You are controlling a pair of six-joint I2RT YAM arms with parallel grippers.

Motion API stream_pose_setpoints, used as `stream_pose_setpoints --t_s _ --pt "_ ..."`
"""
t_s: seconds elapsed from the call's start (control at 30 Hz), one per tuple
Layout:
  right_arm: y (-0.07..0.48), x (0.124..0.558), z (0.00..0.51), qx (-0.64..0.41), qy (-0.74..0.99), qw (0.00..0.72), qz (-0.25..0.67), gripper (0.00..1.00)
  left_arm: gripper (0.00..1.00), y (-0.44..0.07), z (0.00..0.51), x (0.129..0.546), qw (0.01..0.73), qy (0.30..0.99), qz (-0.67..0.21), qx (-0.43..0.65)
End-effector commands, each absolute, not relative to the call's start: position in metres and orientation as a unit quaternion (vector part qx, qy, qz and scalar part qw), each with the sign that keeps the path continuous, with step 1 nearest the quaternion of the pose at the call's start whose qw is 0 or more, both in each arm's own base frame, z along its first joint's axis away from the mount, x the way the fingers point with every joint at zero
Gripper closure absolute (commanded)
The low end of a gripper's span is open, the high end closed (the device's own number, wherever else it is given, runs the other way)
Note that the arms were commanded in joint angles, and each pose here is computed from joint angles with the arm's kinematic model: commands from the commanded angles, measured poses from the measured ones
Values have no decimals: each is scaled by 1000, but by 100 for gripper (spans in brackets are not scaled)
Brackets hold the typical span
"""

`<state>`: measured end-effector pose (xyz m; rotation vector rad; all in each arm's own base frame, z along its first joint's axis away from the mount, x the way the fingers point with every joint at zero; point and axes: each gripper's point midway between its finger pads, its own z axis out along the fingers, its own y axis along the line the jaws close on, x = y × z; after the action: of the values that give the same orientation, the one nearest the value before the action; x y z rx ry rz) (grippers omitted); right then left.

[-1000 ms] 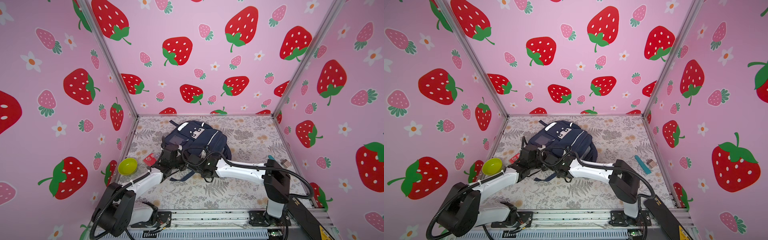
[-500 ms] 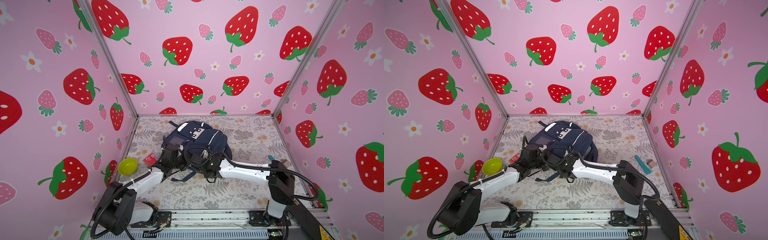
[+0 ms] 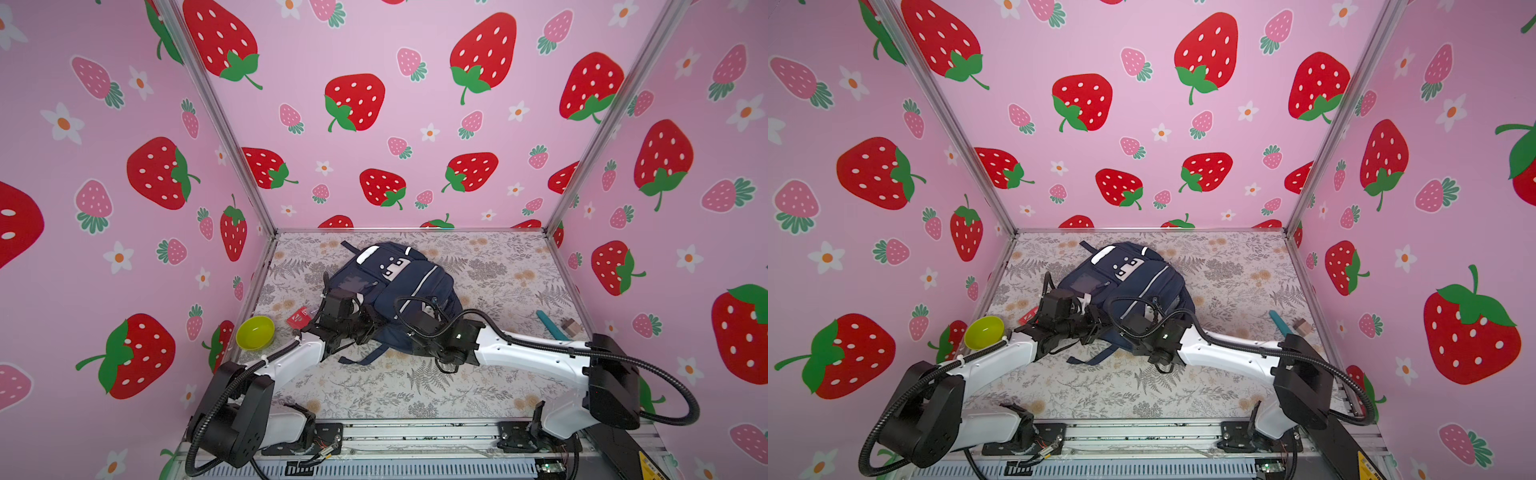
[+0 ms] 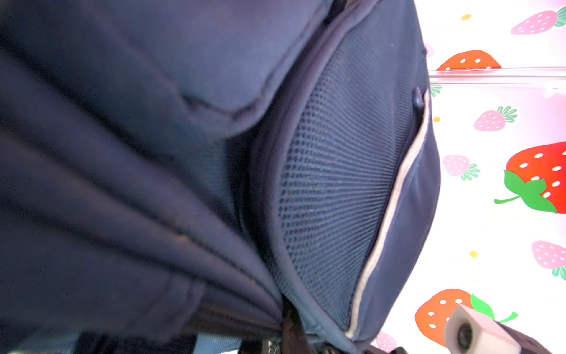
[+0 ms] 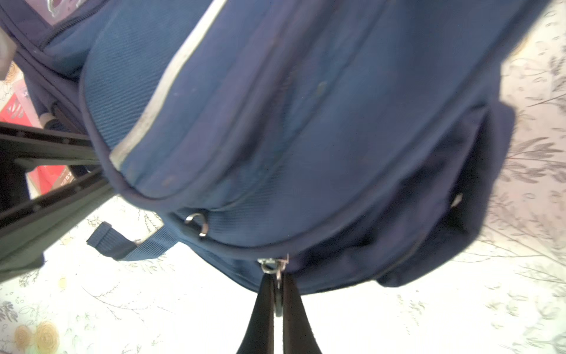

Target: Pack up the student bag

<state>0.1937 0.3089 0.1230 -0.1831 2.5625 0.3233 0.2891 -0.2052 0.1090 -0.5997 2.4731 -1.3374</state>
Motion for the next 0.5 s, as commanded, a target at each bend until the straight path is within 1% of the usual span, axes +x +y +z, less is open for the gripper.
stream_pose_setpoints --t_s 0.0,0.07,0.13,0.2,0.27,0.4,0.47 --pt "238 204 116 -71 959 274 22 100 100 -177 112 311 178 859 -417 -236" --pt "213 216 111 -60 960 272 14 100 100 -166 111 313 183 863 -401 -247" --pt "200 225 109 -60 960 272 25 100 100 -155 112 317 193 869 -380 -252" --pt "190 228 110 -73 958 276 17 100 100 -144 110 322 199 881 -349 -251" --pt "205 224 110 -119 953 273 47 100 100 -134 109 330 203 884 -334 -256" --pt "258 194 124 -203 931 262 155 100 100 -119 112 356 210 886 -320 -260" --pt "280 179 132 -235 920 255 181 100 100 -119 120 366 216 892 -314 -245"
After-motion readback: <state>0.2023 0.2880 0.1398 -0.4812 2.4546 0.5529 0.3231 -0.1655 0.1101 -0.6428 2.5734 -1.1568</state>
